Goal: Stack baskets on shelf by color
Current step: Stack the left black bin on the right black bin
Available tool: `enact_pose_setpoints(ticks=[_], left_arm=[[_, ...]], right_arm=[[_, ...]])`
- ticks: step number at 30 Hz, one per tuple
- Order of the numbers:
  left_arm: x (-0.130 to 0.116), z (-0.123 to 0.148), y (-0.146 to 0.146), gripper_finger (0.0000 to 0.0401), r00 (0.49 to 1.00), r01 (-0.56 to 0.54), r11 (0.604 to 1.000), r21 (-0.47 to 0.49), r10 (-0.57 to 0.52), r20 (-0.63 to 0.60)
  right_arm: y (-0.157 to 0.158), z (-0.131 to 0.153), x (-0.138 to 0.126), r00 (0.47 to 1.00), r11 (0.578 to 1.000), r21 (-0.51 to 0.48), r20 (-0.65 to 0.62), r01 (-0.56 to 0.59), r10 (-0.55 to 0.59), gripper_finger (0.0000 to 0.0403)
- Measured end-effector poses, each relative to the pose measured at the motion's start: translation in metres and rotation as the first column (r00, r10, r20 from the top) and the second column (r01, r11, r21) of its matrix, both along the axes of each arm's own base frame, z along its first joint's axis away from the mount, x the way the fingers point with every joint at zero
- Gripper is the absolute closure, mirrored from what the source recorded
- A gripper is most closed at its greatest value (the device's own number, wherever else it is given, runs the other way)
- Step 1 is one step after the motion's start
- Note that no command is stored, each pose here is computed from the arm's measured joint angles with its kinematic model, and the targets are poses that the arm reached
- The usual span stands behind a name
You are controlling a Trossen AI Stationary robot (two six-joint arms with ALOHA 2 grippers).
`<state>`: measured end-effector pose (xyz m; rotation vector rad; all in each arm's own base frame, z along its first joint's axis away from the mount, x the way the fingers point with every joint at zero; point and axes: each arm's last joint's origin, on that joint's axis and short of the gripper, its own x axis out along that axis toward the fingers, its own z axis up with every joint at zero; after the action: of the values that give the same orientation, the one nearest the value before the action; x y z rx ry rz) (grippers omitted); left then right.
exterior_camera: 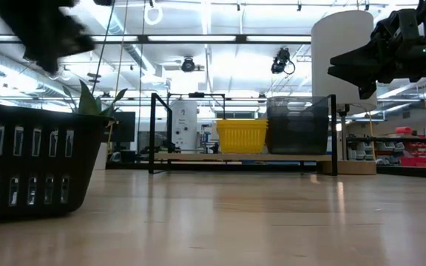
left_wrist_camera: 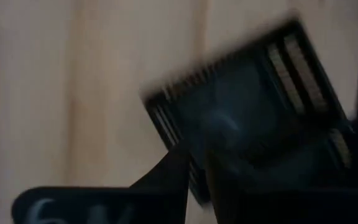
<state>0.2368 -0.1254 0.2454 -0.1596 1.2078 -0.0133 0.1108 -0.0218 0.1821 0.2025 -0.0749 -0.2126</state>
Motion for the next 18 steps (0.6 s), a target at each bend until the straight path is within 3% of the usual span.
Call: enact_pose_setpoints(ticks=[5,11,15,18], left_arm=[[-0.025,-0.005,-0.019,0.0351,0.981,-0.074,0.996,-0.058,0.063,-0.185],[-0.061,-0.007,-0.040,0.0351,0.942,-0.098,0.995,0.034,0.103,-0.318],[-0.081,-0.005,-0.044,0.0368,0.931,-0.132,0.982,0.136,0.170,-0.324],[-0.091,0.001,-0.048,0.0392,0.944,-0.158,0.979,0.128,0.188,-0.273]], right_arm=[[0.000,0.000,0.000,1.000,1.000,0.000,0.000,-0.001,0.001,0.0267],[0.000,0.000,0.000,1.000,1.000,0.000,0.000,0.000,0.000,0.0267],[0.000,0.000,0.000,1.000,1.000,0.000,0.000,-0.001,0.001,0.0267],[0.000,0.000,0.000,1.000,1.000,0.000,0.000,-0.001,0.001,0.0267]])
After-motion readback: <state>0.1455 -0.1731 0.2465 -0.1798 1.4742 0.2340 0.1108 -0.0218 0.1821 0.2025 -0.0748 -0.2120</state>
